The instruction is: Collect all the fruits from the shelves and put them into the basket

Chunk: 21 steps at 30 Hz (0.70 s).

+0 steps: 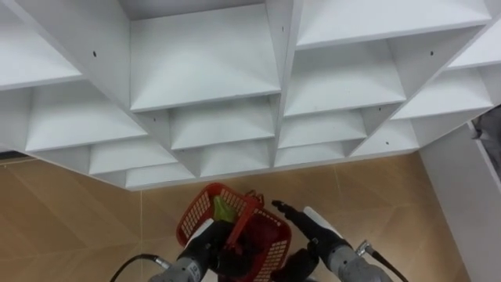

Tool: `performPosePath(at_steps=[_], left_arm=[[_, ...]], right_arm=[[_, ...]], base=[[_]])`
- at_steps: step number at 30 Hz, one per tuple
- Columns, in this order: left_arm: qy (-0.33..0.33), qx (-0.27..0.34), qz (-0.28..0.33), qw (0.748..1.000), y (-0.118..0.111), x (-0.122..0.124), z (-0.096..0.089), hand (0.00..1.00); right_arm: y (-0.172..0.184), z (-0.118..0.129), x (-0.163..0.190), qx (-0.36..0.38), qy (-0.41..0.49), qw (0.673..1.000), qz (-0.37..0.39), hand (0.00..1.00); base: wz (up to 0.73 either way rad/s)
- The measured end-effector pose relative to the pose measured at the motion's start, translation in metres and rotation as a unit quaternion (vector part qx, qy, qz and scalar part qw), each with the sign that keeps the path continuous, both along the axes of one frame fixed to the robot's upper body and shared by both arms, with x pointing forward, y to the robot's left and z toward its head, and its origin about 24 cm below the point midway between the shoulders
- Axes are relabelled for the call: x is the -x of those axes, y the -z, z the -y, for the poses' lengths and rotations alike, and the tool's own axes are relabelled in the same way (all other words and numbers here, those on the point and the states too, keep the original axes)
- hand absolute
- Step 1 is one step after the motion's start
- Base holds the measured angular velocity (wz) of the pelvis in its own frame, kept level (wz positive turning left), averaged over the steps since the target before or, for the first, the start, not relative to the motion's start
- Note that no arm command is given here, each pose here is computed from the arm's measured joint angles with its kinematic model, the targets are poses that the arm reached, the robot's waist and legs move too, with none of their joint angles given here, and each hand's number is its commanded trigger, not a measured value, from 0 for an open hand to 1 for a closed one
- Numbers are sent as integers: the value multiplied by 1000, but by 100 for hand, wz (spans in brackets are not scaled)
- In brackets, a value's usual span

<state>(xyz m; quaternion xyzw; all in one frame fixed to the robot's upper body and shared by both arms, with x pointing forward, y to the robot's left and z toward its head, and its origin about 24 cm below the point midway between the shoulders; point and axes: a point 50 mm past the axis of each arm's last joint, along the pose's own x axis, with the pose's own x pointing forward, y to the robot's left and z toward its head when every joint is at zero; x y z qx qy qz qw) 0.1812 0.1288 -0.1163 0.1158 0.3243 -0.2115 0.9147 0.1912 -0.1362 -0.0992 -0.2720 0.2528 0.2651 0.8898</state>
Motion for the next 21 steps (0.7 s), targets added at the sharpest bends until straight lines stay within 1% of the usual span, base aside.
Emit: performPosePath(at_steps=[10,21], left_arm=[[-7,-9,-9,1000,3,4,-7,100],[-14,-27,-44,999,14,22,-22,100]], right_arm=[[5,6,8,8,6,1000,-13,0],[16,19,18,23,39,998,-40,0]], base=[[0],[4]])
